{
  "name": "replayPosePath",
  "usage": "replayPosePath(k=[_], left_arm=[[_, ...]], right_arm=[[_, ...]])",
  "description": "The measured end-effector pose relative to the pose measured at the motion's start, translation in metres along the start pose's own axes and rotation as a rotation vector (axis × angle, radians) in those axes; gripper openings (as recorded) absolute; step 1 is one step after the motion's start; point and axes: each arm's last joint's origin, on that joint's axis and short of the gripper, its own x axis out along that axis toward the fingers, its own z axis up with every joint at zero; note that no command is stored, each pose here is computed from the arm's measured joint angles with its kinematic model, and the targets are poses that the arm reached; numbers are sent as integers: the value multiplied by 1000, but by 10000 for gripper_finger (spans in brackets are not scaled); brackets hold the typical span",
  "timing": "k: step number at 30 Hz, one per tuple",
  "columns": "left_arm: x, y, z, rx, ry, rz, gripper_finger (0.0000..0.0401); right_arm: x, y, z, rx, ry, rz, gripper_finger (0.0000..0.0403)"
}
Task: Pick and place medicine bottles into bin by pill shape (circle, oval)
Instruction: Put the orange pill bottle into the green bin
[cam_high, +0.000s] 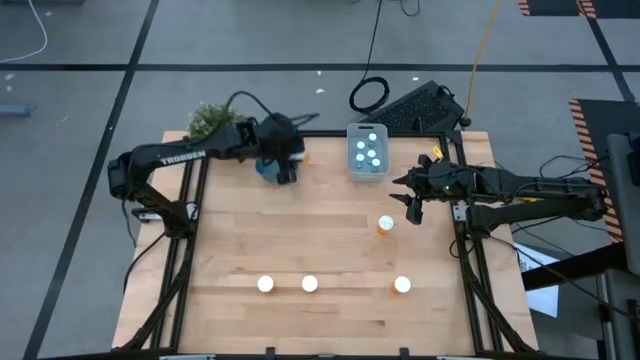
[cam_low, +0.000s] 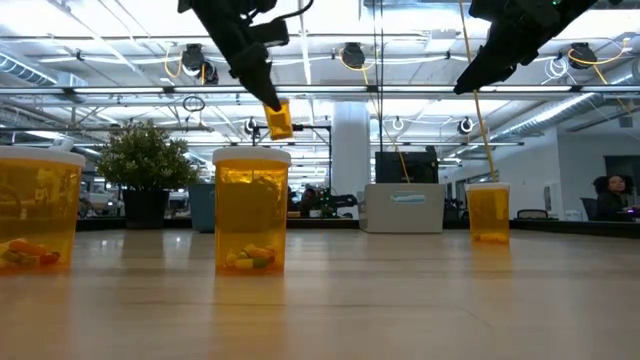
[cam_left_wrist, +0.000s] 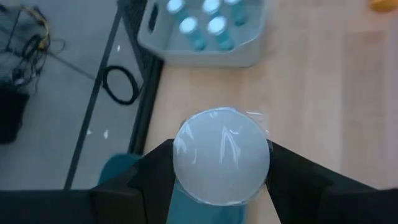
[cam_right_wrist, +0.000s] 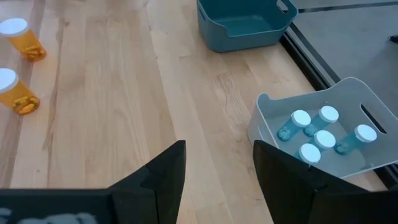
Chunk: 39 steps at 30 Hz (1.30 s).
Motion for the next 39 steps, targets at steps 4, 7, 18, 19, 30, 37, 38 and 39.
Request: replayPosePath(k=[4, 7, 18, 19, 30, 37, 38, 39], left_arm=[[2, 26, -11, -46, 19, 22, 219], [4, 47, -21, -90, 35, 49, 219], [22, 98, -74, -258, 46, 110, 219], [24, 100, -79, -269, 42, 114, 219], [41, 107, -117, -339, 79, 144, 219], [60, 110, -127, -368, 108, 114, 219], [65, 109, -128, -369, 121, 105, 219], [69, 108, -131, -371, 139, 95, 219]], right_arm=[[0, 0, 0, 1, -2, -1, 183], [0, 0, 1, 0, -9, -1, 183], [0, 0, 3, -42, -32, -1, 183], [0, 0, 4, -43, -37, -1, 183], [0, 0, 8, -68, -81, -1, 183], [0, 0, 8, -76, -82, -1, 183], [0, 0, 8, -77, -82, -1, 183], [0, 0, 8, -78, -83, -1, 183]])
